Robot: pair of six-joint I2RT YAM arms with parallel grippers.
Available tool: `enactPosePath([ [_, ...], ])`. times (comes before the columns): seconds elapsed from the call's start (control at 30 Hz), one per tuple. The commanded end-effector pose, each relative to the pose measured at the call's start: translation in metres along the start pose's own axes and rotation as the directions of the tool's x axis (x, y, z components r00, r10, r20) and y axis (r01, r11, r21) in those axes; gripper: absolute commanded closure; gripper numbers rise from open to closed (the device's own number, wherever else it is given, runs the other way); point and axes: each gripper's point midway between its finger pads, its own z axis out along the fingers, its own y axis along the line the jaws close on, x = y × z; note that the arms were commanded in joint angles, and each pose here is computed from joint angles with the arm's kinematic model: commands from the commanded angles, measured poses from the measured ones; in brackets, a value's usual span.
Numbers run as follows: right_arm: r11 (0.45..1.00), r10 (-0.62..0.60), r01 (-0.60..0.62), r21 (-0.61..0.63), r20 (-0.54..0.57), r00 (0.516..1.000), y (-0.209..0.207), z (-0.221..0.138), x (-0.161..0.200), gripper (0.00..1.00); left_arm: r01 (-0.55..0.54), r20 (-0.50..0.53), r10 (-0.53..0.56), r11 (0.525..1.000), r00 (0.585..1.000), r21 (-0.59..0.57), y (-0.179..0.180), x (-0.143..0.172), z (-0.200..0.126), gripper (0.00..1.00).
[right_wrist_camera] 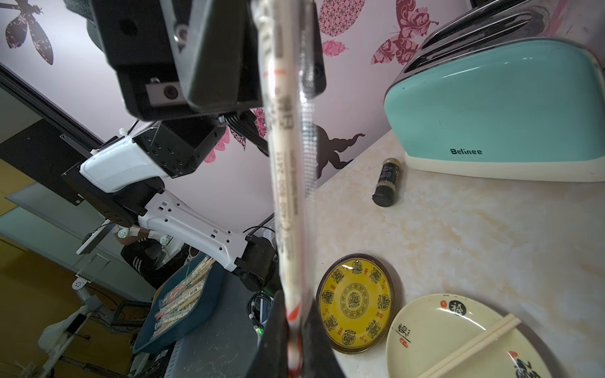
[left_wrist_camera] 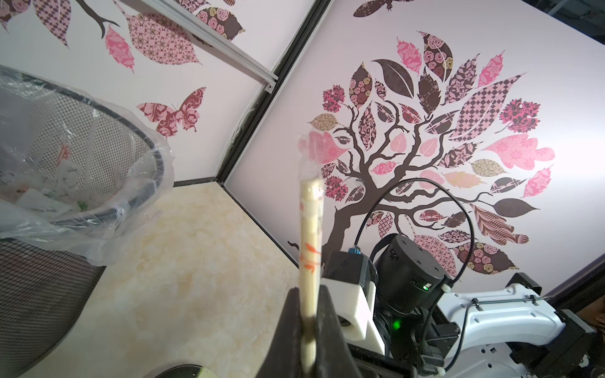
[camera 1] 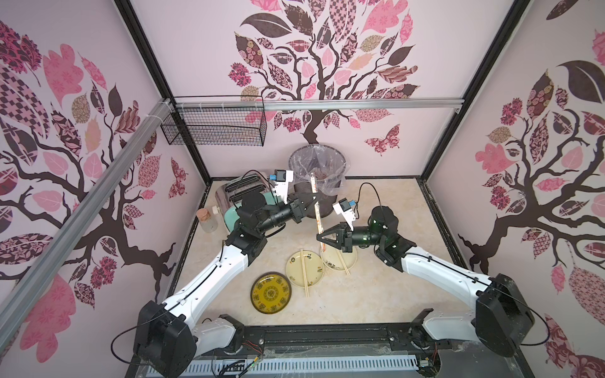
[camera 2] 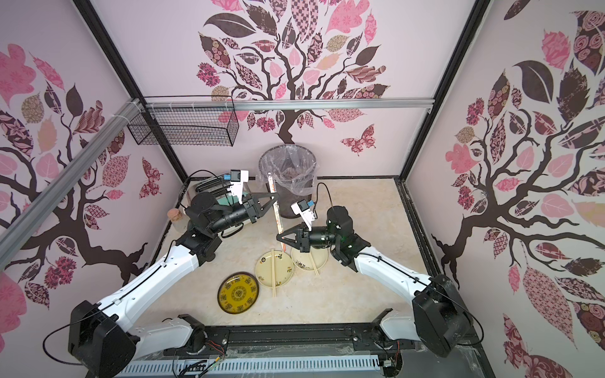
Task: Remove the packaging of disposable chopsticks
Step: Remove the packet bag from the disposable chopsticks.
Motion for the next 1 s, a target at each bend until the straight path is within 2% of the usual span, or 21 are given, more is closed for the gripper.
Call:
enactPosePath([
  [0.0, 0.984, -0.177, 0.176, 0.020, 0.197, 0.964, 0.028, -0.009, -0.077, 1.00, 0.106, -0.228, -0.094, 0.994, 0.969, 0.040, -0.004, 0.072, 0.000, 0.91],
  [0.23, 0.983, -0.185, 0.184, 0.025, 0.198, 0.963, 0.028, -0.009, -0.079, 1.00, 0.124, -0.227, -0.115, 0.992, 0.967, 0.025, -0.004, 0.083, -0.007, 0.91],
  [0.33, 0.984, -0.180, 0.178, 0.030, 0.194, 0.964, 0.026, -0.009, -0.076, 1.00, 0.106, -0.207, -0.099, 0.994, 0.973, 0.023, -0.007, 0.076, -0.009, 0.90],
  [0.4, 0.985, -0.173, 0.170, 0.034, 0.189, 0.967, 0.023, -0.009, -0.073, 1.00, 0.079, -0.182, -0.075, 0.997, 0.980, 0.015, -0.009, 0.066, -0.009, 0.83],
  [0.7, 0.989, -0.146, 0.142, 0.034, 0.160, 0.976, 0.019, -0.012, -0.055, 1.00, -0.017, -0.077, 0.018, 1.000, 0.997, 0.019, -0.019, -0.004, -0.006, 0.64],
  [0.83, 0.990, -0.139, 0.135, 0.030, 0.150, 0.979, 0.018, -0.013, -0.049, 1.00, -0.057, -0.049, 0.059, 0.998, 0.997, 0.042, -0.029, -0.024, -0.003, 0.52],
  [0.97, 0.992, -0.128, 0.127, 0.021, 0.146, 0.981, 0.017, -0.012, -0.044, 1.00, -0.059, -0.048, 0.059, 0.998, 0.997, 0.011, -0.023, -0.034, 0.002, 0.48],
])
